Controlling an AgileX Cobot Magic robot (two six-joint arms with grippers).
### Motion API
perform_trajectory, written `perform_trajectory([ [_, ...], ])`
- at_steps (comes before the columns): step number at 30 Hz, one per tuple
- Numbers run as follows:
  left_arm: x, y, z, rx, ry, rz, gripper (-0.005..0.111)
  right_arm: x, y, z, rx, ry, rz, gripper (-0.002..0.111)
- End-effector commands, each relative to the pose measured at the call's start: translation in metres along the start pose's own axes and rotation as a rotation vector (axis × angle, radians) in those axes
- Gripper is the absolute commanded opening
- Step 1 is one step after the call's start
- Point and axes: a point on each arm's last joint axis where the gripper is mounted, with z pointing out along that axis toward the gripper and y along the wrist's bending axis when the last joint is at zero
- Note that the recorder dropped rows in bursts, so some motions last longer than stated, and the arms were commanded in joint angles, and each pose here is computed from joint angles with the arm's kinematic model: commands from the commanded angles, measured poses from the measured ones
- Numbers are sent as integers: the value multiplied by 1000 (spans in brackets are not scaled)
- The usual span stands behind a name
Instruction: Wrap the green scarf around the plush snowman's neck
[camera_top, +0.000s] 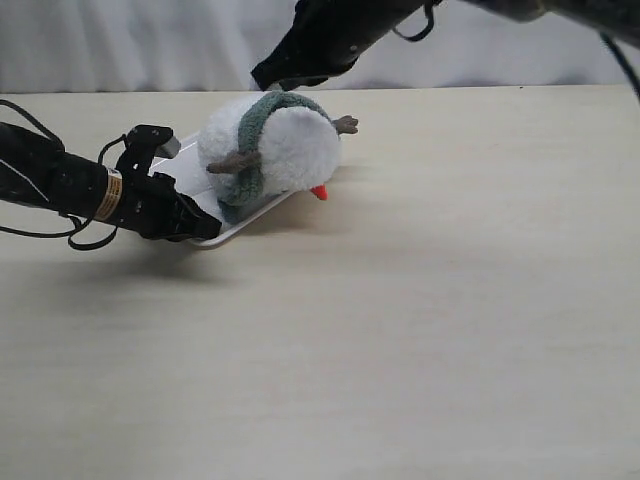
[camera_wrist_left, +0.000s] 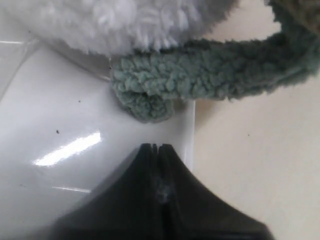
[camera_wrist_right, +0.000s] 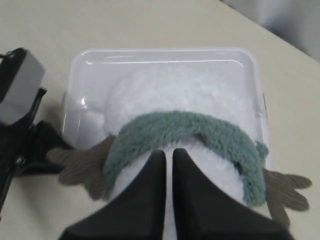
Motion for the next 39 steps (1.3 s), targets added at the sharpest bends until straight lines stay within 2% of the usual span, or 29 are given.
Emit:
perform_trajectory([
  [1,11,5,5,-41,51,15,0,9,6,-36,-27,134,-19,20],
  [7,11,4,5,-36,50,15,0,41,10,-22,-32,238,35,49],
  [12,11,2,5,-13,48,14,0,52,1,-3,70,173,17,52],
  [15,11,2,5,-15,48,16,0,53,1,8,66,137,-2,52],
  [17,11,3,5,-17,49,16,0,54,2,18,74,128,-23,59],
  [21,11,3,5,-17,49,16,0,58,1,32,71,129,-44,82],
  [27,8,1,4,5,39,21,0,61,2,45,78,114,-46,83],
  [29,8,1,4,7,39,21,0,59,0,48,93,84,-13,80],
  [31,8,1,4,7,39,21,0,58,-1,49,103,62,-5,72],
  [34,8,1,4,7,39,21,0,55,-2,49,116,32,-15,50],
  [38,8,1,4,7,39,21,0,52,-3,49,129,2,-73,7],
  [39,8,1,4,7,39,21,0,50,-3,49,135,-14,-75,4],
])
